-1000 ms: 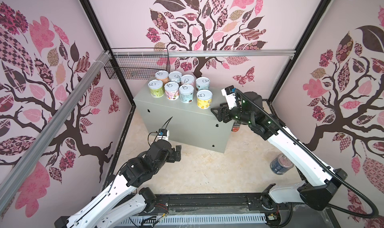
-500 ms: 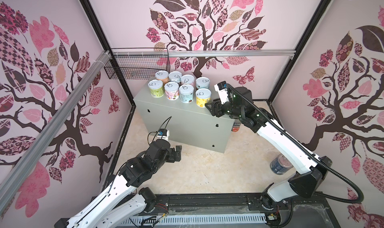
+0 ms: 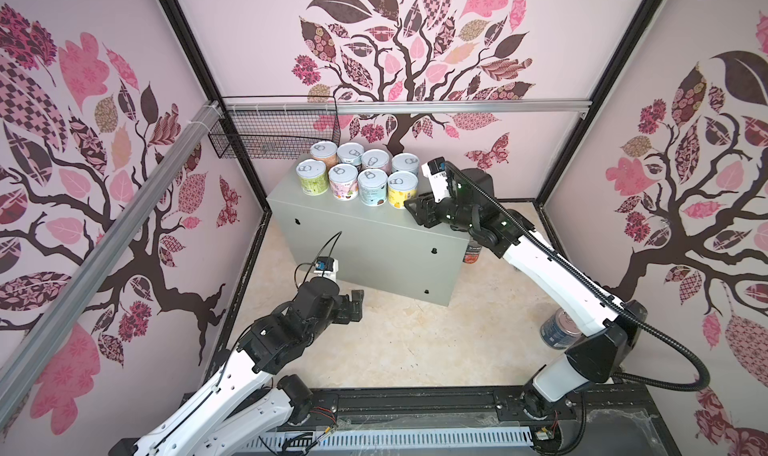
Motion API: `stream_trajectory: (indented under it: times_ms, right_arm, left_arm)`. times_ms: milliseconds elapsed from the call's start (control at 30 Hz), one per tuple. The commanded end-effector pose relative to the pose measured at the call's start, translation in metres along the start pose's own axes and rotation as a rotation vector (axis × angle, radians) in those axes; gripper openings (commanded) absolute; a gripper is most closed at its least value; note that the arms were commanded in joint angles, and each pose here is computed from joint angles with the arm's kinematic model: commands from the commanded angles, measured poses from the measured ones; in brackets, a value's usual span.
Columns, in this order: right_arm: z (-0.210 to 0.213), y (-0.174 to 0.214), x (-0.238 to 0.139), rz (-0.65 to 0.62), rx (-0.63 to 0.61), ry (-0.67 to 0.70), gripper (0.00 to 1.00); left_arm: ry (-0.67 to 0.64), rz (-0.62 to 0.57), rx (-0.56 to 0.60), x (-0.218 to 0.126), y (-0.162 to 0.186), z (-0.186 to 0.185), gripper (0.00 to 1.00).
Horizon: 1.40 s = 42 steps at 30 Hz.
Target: Place and organize the canned foods onto the counter
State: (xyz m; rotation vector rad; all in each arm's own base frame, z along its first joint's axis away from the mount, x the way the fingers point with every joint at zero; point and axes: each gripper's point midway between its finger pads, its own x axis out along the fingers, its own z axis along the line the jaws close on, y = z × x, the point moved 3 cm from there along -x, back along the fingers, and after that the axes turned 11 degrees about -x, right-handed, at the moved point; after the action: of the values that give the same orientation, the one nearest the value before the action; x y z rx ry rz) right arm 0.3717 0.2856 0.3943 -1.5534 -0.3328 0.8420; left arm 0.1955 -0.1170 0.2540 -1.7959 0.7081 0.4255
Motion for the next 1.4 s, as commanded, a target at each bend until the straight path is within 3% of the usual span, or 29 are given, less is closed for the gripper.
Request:
stream_trajectory:
  times_ms: [0, 200, 400, 667, 867, 1133, 1367]
  right_arm:
    - [0.002, -0.008, 0.007, -0.017, 0.013, -0.009, 0.56]
    - [0.002, -0.009, 0.007, -0.015, 0.013, -0.010, 0.56]
    - [0.002, -0.022, -0.015, -0.051, 0.009, 0.007, 0.73]
    - [0.001, -0.034, -0.062, -0.076, -0.005, 0.054, 0.80]
    - [-0.002, -0.030, -0.104, -0.089, -0.001, 0.120, 0.82]
    - [-0.013, -0.003, -0.160, -0.100, 0.091, 0.229, 0.82]
    - [-0.040, 0.012, -0.187, -0.104, 0.148, 0.319, 0.78]
  left_arm:
    - [0.006, -0.001, 0.009, 0.003, 0.003, 0.002, 0.98]
    - [0.006, -0.003, 0.009, 0.002, 0.003, 0.002, 0.98]
    - [0.001, -0.002, 0.009, 0.003, 0.003, 0.003, 0.98]
    - [0.003, 0.005, 0.016, 0.005, 0.004, 0.001, 0.98]
    - [-0.009, 0.008, 0.020, 0.008, 0.004, 0.002, 0.98]
    - [-0.041, 0.006, 0.023, 0.008, 0.001, 0.004, 0.98]
    - [-0.069, 0.002, 0.037, 0.002, -0.005, 0.006, 0.98]
